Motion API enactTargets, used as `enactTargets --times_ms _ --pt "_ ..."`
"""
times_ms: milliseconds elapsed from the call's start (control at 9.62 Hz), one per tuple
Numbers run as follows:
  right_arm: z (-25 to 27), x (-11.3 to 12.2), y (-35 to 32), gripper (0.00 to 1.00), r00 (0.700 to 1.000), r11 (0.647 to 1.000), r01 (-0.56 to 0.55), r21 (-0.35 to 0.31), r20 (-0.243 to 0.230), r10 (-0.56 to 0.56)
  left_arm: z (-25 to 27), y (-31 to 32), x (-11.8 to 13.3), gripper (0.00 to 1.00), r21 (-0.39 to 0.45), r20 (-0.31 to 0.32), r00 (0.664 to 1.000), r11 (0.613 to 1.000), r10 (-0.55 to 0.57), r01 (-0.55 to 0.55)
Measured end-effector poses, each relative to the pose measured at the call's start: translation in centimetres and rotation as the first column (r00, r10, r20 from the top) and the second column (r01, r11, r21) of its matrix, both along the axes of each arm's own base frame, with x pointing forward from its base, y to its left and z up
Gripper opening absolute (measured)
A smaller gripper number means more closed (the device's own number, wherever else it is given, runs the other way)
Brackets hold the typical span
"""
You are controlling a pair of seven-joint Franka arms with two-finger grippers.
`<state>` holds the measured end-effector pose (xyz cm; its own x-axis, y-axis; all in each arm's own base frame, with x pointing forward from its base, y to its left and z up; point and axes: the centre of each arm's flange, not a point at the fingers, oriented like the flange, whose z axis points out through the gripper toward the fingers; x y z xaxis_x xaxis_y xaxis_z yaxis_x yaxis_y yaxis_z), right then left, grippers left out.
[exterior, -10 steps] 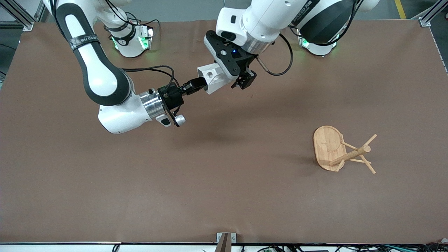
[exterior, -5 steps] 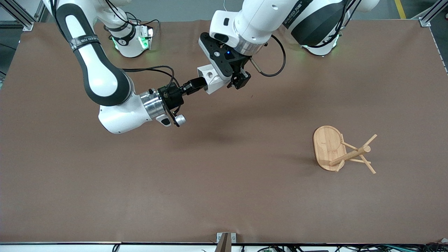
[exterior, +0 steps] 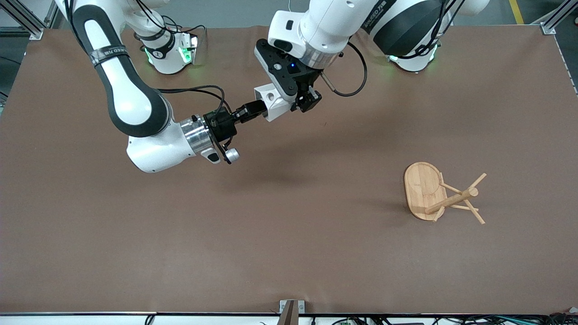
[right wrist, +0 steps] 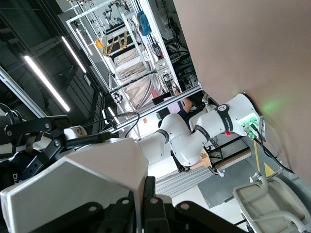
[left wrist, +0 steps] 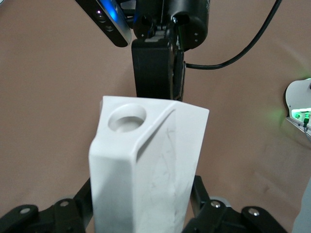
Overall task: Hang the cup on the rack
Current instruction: 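Grasp the cup's base with the left gripper beside the right gripper, then open the right gripper and withdraw it from the cup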
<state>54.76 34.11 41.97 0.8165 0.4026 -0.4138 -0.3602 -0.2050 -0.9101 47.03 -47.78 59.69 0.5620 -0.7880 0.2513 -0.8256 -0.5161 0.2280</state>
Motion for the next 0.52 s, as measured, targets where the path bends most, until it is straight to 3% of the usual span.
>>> enactTargets --times_ms 312,519 --pt "0.4 0.4 -1.0 0.50 1.000 1.000 -0.003 0.005 -0.018 0.003 -0.3 0.3 0.5 0.79 0.010 0.004 1.000 1.000 0.007 -0.007" --pt "-0.3 1.8 -4.4 0.83 1.000 0.998 0.010 -0.068 0.016 -0.008 -0.5 0.4 0.7 0.79 0.012 0.002 1.000 1.000 0.010 -0.010"
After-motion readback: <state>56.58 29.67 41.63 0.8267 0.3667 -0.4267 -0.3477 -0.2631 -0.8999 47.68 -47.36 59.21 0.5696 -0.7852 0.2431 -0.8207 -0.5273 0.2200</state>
